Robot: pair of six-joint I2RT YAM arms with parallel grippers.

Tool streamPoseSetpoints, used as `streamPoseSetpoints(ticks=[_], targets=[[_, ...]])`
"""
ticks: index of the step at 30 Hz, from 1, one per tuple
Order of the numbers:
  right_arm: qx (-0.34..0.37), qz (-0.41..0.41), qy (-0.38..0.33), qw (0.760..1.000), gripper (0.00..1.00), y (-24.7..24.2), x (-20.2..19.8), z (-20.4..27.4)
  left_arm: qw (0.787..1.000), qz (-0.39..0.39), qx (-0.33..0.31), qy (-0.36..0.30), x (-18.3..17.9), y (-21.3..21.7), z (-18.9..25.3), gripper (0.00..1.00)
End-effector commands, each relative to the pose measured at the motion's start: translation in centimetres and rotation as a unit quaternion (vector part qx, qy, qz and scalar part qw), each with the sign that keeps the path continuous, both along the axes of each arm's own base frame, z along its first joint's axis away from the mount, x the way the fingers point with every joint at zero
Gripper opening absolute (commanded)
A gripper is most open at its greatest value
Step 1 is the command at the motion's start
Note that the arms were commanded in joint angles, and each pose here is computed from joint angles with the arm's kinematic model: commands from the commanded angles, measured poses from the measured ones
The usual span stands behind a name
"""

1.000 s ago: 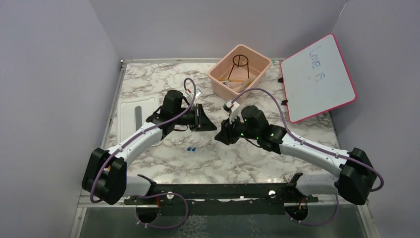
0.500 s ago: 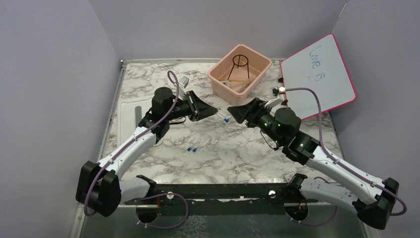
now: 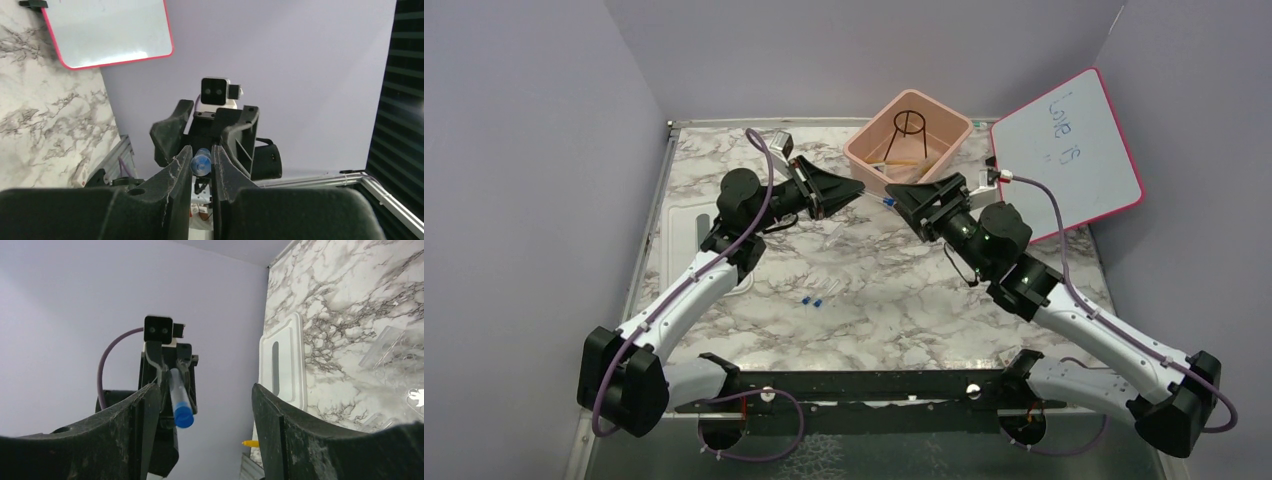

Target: Organize the chemistry lab equipment

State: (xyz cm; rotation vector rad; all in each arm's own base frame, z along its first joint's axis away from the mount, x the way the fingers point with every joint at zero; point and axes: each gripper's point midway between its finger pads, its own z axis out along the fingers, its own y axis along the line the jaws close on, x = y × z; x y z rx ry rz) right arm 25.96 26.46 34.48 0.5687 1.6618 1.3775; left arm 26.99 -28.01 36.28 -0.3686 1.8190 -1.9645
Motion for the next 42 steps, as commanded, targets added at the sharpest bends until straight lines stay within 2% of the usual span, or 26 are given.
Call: streamPoseSetpoints(ticks=[1, 6, 11, 15, 23, 25, 26, 27, 28, 30, 33, 35, 38, 40, 42], targets=[[0.05, 0.027, -0.001, 0.998, 0.71, 0.2, 1.0, 2.5, 0.999, 0.017, -0.042, -0.016, 0.8, 0.4, 2.9, 0.12], [0.089, 0.101, -0.055, 0.989, 0.61, 1.9, -0.3, 5.0, 0.999, 0.02, -0.046, -0.015, 1.2, 0.4, 2.9, 0.12], [0.112, 0.142, -0.032, 0.983, 0.49, 2.9, -1.1, 4.4, 0.999, 0.021, -0.045, -0.013, 1.8, 0.2, 2.5, 0.12], [0.11, 0.141, -0.016, 0.984, 0.45, 3.0, -1.0, 3.5, 0.999, 0.022, -0.043, -0.01, 2.2, 0.1, 1.9, 0.12], [0.088, 0.125, -0.002, 0.988, 0.22, 2.8, -0.2, 2.6, 0.999, 0.022, -0.038, 0.0, 2.3, 0.4, 0.6, 0.13], [0.079, 0.122, 0.002, 0.989, 0.17, 2.7, 0.0, 2.4, 0.999, 0.024, -0.035, -0.004, 2.3, 0.6, 0.5, 0.18], [0.07, 0.12, 0.004, 0.99, 0.16, 2.7, 0.1, 2.2, 0.999, 0.025, -0.033, -0.007, 2.4, 0.7, 0.4, 0.25], [0.06, 0.118, 0.001, 0.991, 0.15, 2.8, 0.3, 2.1, 0.999, 0.026, -0.03, -0.011, 2.4, 0.8, 0.3, 0.38], [0.045, 0.115, -0.006, 0.992, 0.14, 2.8, 0.4, 2.0, 0.999, 0.029, -0.025, -0.017, 2.4, 1.1, 0.2, 0.5], [-0.017, 0.113, -0.029, 0.993, 0.13, 2.9, 1.0, 1.3, 0.999, 0.037, -0.011, -0.021, 2.5, 1.7, -0.9, 0.67], [-0.143, 0.108, -0.001, 0.984, 0.12, 2.8, 2.2, -2.9, 0.997, 0.061, 0.05, -0.013, 3.0, 3.5, -4.7, 0.84], [-0.21, 0.117, 0.009, 0.971, 0.12, 2.5, 2.4, -5.7, 0.988, 0.086, 0.127, 0.014, 3.4, 5.3, -8.8, 0.88], [-0.305, 0.145, 0.017, 0.941, 0.13, 2.0, 2.4, -8.9, 0.954, 0.135, 0.267, 0.001, 3.9, 9.2, -12.8, 0.91], [-0.364, 0.172, 0.026, 0.915, 0.13, 1.8, 2.4, -10.9, 0.924, 0.168, 0.342, -0.012, 4.0, 11.6, -13.6, 0.92], [-0.419, 0.203, 0.033, 0.884, 0.13, 1.7, 2.5, -12.7, 0.902, 0.183, 0.388, -0.045, 4.1, 13.0, -12.7, 0.92]])
